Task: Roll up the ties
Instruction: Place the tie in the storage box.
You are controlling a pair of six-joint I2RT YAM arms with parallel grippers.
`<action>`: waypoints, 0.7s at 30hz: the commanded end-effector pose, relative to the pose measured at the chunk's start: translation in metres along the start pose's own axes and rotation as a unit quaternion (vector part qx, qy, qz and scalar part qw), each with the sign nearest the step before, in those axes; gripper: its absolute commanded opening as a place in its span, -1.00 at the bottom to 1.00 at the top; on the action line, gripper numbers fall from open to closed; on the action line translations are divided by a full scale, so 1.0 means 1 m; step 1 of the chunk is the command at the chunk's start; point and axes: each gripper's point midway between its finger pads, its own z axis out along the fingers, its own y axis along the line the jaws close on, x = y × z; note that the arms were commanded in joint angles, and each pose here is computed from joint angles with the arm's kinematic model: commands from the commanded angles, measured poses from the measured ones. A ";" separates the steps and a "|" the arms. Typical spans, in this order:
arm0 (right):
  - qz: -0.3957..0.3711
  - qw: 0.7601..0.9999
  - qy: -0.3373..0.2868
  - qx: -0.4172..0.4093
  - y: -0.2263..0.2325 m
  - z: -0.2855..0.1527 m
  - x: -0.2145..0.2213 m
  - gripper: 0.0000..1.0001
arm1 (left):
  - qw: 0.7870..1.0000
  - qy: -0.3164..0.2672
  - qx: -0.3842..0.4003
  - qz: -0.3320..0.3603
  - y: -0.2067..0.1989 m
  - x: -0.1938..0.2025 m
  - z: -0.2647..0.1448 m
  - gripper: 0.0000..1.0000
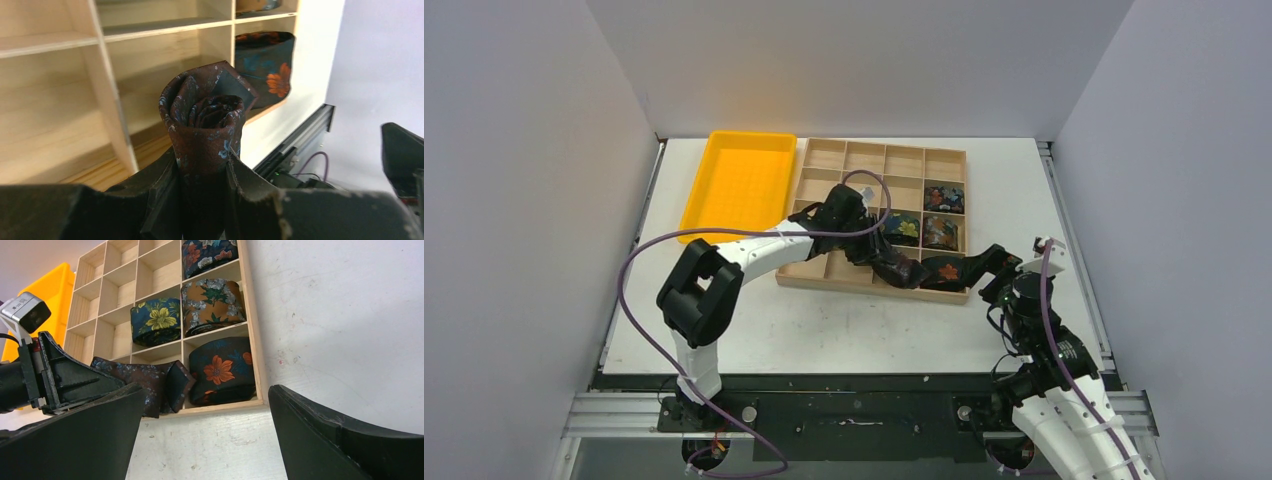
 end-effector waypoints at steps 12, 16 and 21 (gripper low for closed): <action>-0.004 1.000 0.003 -0.004 0.002 0.004 0.004 0.96 | 0.980 -0.045 -0.162 0.104 0.018 -0.030 0.000 -1.00; -0.004 1.000 0.003 -0.002 0.001 0.005 0.004 0.96 | 0.969 -0.053 -0.203 0.127 0.023 -0.028 0.007 -1.00; -0.007 1.000 0.006 0.001 0.000 0.006 0.006 0.96 | 0.949 -0.069 -0.258 0.166 0.027 -0.025 0.011 -1.00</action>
